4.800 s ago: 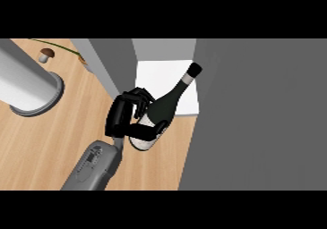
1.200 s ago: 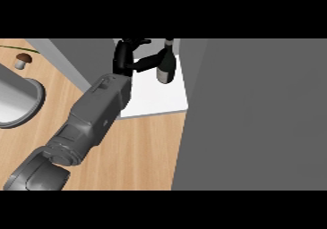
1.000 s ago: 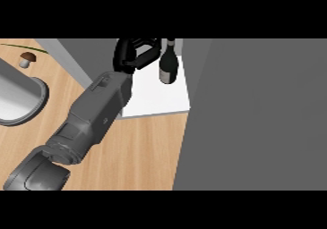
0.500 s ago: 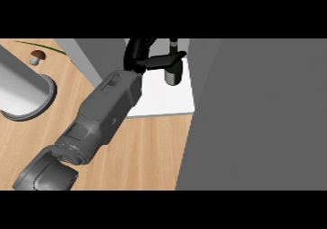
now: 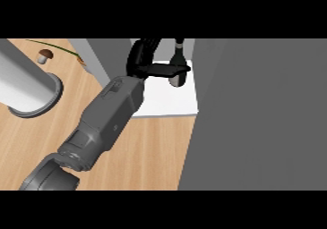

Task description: Pick up the wine, place it into the cabinet and close the cabinet

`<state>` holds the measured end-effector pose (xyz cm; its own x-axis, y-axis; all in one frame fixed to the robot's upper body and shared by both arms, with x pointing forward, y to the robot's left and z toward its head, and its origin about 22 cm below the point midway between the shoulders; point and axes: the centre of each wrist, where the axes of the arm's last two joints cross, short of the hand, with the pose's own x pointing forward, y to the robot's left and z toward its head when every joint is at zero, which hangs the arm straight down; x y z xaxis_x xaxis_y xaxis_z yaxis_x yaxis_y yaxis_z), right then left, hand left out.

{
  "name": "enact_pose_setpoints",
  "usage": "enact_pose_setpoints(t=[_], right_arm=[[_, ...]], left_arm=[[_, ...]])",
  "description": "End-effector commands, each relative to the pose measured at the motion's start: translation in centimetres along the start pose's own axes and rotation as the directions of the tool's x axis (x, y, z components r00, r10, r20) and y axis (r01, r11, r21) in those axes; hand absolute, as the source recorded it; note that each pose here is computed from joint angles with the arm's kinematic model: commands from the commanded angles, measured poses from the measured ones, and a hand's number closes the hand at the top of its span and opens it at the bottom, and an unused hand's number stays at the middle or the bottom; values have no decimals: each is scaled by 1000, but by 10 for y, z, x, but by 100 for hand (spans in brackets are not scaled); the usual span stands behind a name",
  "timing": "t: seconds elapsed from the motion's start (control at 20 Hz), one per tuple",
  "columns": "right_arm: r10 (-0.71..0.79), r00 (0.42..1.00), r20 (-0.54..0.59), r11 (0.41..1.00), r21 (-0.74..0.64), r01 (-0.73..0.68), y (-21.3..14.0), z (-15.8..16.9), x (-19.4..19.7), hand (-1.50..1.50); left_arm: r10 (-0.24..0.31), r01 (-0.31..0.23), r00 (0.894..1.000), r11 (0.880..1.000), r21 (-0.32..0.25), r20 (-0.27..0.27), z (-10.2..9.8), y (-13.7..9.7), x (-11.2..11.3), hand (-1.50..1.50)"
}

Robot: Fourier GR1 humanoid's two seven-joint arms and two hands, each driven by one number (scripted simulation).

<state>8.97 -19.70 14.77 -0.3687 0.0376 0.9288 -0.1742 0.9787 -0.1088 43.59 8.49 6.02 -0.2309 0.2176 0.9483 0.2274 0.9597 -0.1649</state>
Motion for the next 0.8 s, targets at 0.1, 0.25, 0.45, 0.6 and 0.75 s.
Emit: enact_pose_setpoints(t=[0.1,0.25,0.45,0.6,0.75], right_arm=[[-97,995,35,995,-8,97,-8,12,56,-150],[-98,995,7,995,0,98,-6,11,50,-150],[-112,994,16,994,-11,113,-4,7,44,-150],[-88,996,-21,996,-7,88,-3,14,40,-150],[-80,997,0,996,-28,80,-5,11,45,-150]], left_arm=[[76,-76,997,995,-59,0,9,-2,-3,-150],[120,-121,993,991,-60,-21,27,3,-17,-150],[159,-162,986,983,-83,-47,47,1,-25,-150],[165,-168,985,983,-71,-54,76,-2,-39,-150],[186,-191,981,978,-82,-62,88,-9,-34,-150]])
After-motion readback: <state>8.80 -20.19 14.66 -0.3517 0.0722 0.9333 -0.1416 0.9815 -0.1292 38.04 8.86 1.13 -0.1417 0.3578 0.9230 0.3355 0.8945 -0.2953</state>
